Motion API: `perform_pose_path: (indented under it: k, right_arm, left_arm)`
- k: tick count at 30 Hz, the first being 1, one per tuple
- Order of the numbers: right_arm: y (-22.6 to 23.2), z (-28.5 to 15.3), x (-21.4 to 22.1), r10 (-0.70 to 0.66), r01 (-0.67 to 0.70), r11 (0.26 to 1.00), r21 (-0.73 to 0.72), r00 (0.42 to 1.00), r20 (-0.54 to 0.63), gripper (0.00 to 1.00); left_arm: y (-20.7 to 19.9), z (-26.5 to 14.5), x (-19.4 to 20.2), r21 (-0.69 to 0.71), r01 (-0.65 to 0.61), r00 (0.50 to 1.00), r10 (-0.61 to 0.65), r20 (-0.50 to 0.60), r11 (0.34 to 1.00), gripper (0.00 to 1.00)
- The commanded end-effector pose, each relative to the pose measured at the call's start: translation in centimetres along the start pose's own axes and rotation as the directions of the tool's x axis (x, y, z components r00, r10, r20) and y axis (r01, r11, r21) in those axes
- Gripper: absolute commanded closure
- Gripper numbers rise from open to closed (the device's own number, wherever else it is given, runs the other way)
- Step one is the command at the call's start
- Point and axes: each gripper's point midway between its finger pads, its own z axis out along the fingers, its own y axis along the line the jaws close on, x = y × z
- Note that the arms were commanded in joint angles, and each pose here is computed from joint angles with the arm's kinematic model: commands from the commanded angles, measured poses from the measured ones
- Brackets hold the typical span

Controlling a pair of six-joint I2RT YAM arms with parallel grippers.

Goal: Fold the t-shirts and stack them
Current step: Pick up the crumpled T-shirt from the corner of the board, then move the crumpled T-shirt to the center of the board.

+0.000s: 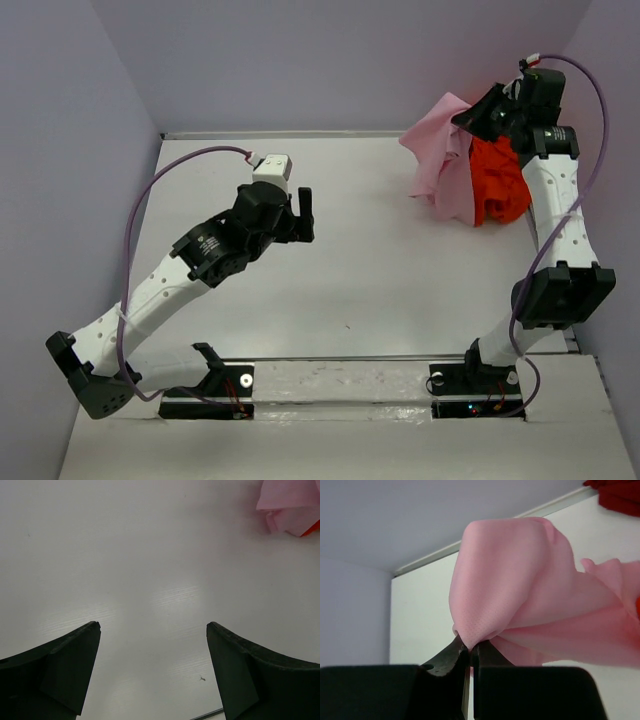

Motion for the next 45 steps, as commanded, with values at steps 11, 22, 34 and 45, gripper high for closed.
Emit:
perform_pose_path:
  k: [11, 22, 34, 45]
  right_arm:
    - [21.2, -8.8, 2.2, -0.117, 0.041, 0.801, -0.597, 0.989, -0.088, 1.00]
    - [26.2, -10.1, 7.2, -0.150, -0.017, 0.708, -0.706, 0.973, -0.174, 1.00]
    - [16.8, -4.4, 13.1, -0.078, -0.033, 0.915, -0.403, 0.963, -0.256, 1.00]
    - [16.2, -0.7, 16.7, -0.184, 0.049, 0.926, -0.375, 0.925, -0.333, 1.00]
  left_arm:
    - [-1.7, -0.3, -3.1, 0.063, 0.034, 0.993, -0.041, 0.112, 0.997, 0.04]
    - [-0.6, -1.4, -3.4, 0.030, 0.052, 0.988, -0.055, 0.143, 0.998, 0.04]
    - [-0.3, -2.1, -4.3, 0.014, 0.030, 0.987, -0.031, 0.157, 0.999, 0.04]
    - [0.0, -2.5, -4.6, 0.004, 0.021, 0.986, -0.022, 0.167, 1.000, 0.04]
